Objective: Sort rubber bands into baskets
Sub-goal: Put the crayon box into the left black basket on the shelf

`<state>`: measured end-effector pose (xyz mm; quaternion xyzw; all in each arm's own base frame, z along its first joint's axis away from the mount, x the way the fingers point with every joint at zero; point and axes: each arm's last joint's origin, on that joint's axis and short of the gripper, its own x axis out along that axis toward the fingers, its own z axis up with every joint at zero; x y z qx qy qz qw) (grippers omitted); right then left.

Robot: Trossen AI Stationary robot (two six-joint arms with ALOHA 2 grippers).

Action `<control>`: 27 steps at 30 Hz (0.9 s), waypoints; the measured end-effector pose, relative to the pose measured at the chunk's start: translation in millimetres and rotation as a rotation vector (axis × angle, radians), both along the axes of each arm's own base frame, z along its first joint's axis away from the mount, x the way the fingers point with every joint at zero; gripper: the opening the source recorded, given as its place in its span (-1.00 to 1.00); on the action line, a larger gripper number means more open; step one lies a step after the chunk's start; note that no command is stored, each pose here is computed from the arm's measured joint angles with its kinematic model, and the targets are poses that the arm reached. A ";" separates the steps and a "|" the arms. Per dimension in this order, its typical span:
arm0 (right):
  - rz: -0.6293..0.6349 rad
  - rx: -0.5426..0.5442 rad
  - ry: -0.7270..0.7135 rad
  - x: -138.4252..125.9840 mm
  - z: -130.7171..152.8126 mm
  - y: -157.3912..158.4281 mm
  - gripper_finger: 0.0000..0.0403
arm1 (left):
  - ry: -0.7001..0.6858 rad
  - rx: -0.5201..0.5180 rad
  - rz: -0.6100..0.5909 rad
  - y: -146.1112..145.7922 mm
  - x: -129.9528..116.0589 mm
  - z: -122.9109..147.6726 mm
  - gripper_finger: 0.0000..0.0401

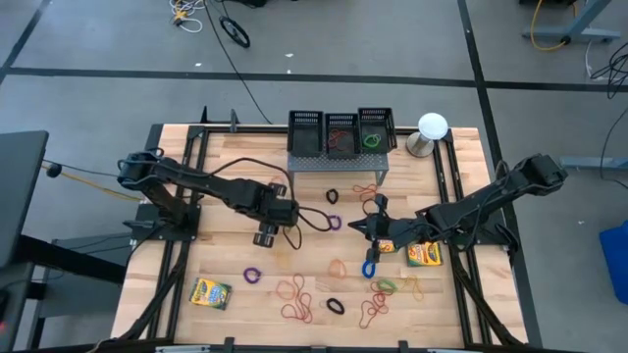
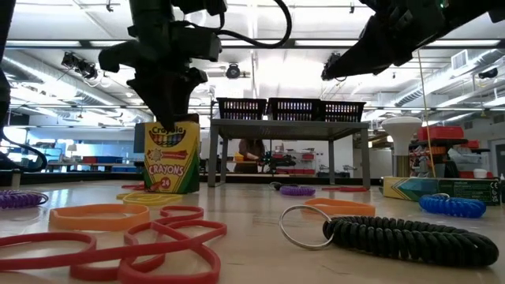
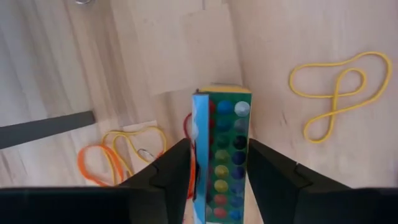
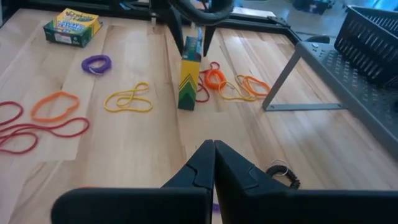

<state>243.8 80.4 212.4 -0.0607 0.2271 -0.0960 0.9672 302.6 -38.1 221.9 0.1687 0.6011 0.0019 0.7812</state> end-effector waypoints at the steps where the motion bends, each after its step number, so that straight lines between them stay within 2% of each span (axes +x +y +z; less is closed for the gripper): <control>1: 0.000 0.003 -0.008 -0.6 -1.6 -0.2 -0.95 | 0.003 0.000 0.000 -0.1 0.7 -1.2 -0.23; 12: 0.002 0.002 -0.029 -3.1 -8.1 -1.3 -0.95 | 0.049 0.006 -0.013 0.3 7.2 -15.7 -0.25; 18: 0.003 -0.004 -0.029 -3.1 -8.0 -1.3 -0.95 | 0.103 -0.001 -0.004 5.6 -0.5 -11.7 -0.44; 22: 0.003 -0.003 -0.036 -2.8 -7.4 -1.2 -0.95 | 0.081 -0.008 -0.006 8.0 -2.7 18.4 -0.54; 27: 0.002 0.006 -0.059 -1.9 -5.3 -0.9 -0.95 | 0.004 0.002 0.019 25.0 -5.2 92.0 -0.54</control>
